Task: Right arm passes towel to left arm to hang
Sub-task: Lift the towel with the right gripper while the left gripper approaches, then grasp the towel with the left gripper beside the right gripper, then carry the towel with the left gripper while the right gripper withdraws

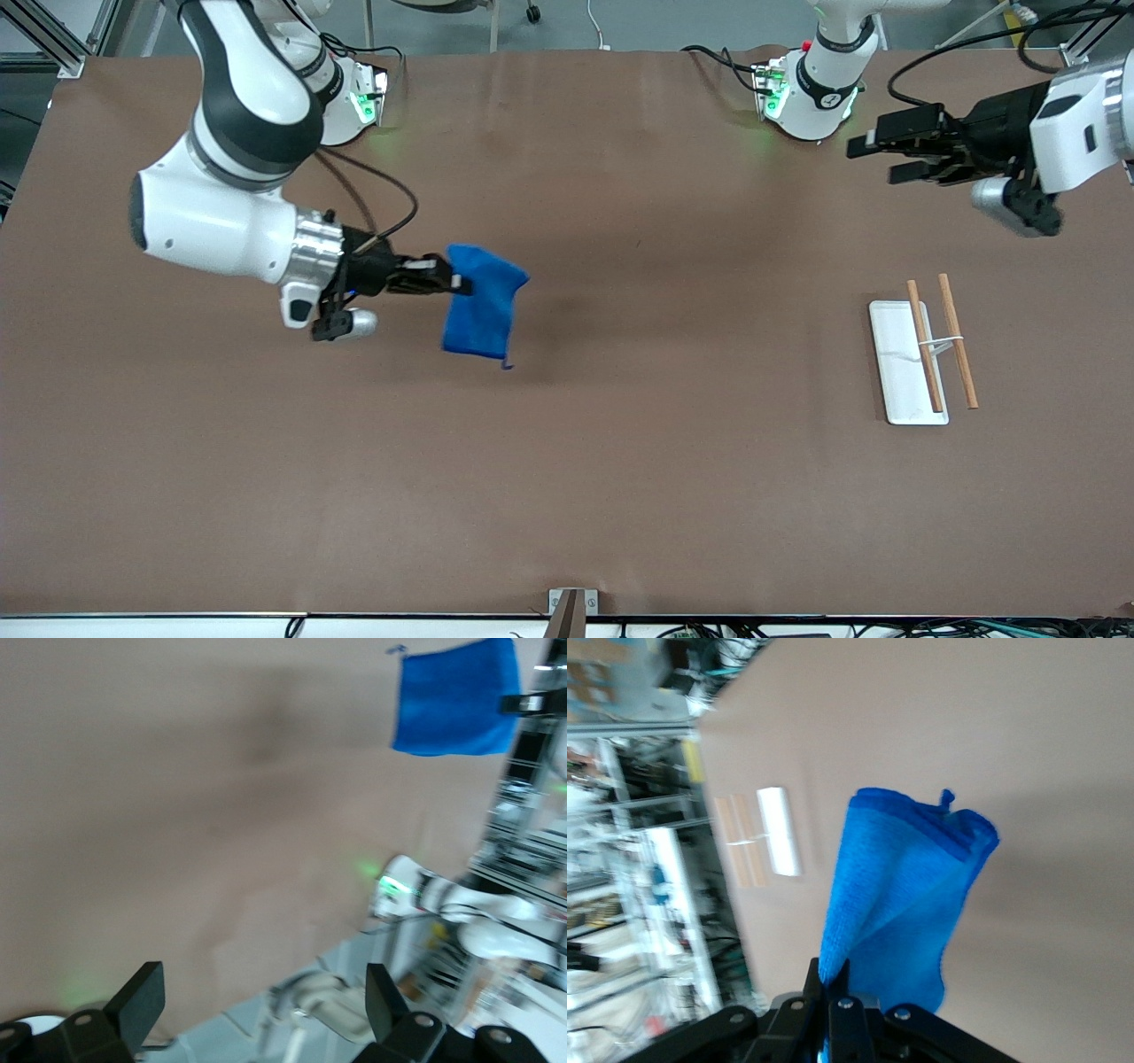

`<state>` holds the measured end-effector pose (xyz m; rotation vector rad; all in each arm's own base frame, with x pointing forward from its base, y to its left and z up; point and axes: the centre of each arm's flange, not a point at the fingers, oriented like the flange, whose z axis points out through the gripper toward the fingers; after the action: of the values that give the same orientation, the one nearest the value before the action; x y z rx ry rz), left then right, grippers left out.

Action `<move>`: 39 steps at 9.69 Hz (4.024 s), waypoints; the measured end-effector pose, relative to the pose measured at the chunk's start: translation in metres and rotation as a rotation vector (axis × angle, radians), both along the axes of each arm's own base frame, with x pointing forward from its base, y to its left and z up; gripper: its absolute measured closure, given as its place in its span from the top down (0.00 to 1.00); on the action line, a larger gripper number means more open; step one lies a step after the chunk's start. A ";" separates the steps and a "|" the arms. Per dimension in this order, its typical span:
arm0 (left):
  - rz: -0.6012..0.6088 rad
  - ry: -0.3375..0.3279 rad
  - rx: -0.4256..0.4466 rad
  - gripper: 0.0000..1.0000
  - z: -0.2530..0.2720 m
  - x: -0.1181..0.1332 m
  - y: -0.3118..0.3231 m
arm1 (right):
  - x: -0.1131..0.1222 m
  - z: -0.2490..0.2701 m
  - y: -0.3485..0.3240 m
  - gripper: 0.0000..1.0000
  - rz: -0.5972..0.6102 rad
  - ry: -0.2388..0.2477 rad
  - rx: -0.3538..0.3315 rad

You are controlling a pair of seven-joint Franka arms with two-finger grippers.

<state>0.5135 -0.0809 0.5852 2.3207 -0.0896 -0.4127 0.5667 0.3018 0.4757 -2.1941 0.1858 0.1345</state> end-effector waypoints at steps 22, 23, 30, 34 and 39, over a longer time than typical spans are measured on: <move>0.320 0.061 -0.623 0.56 -0.164 -0.028 -0.128 | -0.069 0.024 0.150 0.03 -0.171 0.321 0.614; 0.332 0.053 -0.613 0.51 -0.165 -0.027 -0.128 | -0.069 0.024 0.150 0.03 -0.171 0.321 0.614; 0.332 -0.004 -0.579 0.02 -0.158 -0.019 -0.124 | -0.069 0.024 0.150 0.03 -0.171 0.320 0.614; 0.261 -0.075 -0.449 0.02 -0.144 -0.006 -0.100 | -0.054 0.010 0.130 0.50 -0.138 0.206 0.492; 0.108 -0.310 0.007 0.02 -0.096 0.029 0.003 | 0.012 -0.033 0.009 1.00 0.009 -0.003 -0.036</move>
<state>0.5422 -0.0775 0.4893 2.3669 -0.1135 0.0033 0.5787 0.3106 0.4423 -2.2310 0.1779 0.1337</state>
